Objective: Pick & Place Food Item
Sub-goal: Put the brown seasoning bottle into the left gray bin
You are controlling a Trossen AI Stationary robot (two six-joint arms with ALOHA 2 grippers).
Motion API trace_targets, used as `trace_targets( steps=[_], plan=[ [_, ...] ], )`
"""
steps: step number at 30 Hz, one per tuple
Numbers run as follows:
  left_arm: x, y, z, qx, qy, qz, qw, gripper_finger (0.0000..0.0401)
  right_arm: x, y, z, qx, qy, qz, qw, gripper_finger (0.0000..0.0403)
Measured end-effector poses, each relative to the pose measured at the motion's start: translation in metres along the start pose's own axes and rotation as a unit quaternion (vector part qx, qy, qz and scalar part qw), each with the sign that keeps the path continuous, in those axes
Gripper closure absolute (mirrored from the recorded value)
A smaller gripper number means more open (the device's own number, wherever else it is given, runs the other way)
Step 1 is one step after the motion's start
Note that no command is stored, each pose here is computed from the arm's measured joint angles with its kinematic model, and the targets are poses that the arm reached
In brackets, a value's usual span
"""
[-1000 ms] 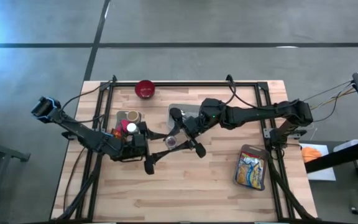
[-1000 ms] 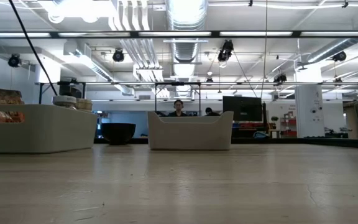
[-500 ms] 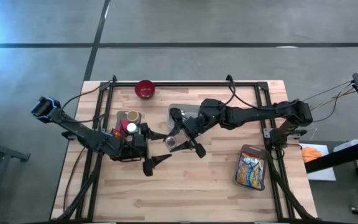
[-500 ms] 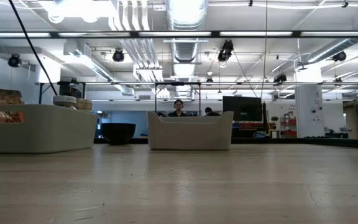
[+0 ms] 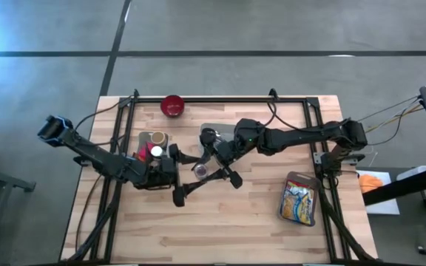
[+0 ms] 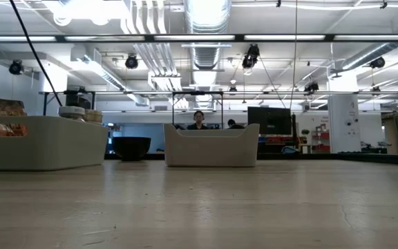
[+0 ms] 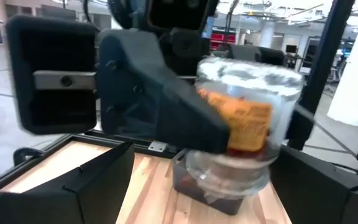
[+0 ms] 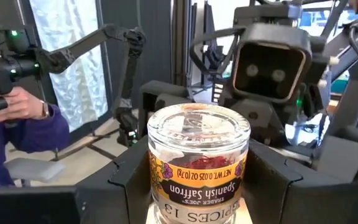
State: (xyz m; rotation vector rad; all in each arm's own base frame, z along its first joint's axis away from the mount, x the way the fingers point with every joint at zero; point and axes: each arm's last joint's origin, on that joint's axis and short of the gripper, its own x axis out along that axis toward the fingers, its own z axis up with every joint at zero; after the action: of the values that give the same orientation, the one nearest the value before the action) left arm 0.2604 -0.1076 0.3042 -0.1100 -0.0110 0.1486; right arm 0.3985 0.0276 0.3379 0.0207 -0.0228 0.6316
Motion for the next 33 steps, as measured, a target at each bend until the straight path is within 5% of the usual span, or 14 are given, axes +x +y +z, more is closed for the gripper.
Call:
trace_targets(
  steps=[12, 20, 33],
  plan=[
    [0.0029, -0.0026, -0.0023, 0.029, -0.002, -0.023, 0.999, 0.0044, 0.0007, 0.0009, 0.0036, -0.017, -0.02, 0.022, 0.999, 0.0218],
    [0.0025, -0.0058, 0.0017, 0.029, -0.019, -0.074, 0.997, 0.0084, 0.0007, 0.0016, 0.005, -0.021, -0.026, 0.031, 0.999, 0.0218],
    [0.0048, -0.0018, 0.0053, -0.001, -0.038, -0.04, 0.998, 0.0096, 0.0009, 0.0028, 0.0076, -0.022, -0.037, 0.04, 0.998, 0.0218]
  ],
)
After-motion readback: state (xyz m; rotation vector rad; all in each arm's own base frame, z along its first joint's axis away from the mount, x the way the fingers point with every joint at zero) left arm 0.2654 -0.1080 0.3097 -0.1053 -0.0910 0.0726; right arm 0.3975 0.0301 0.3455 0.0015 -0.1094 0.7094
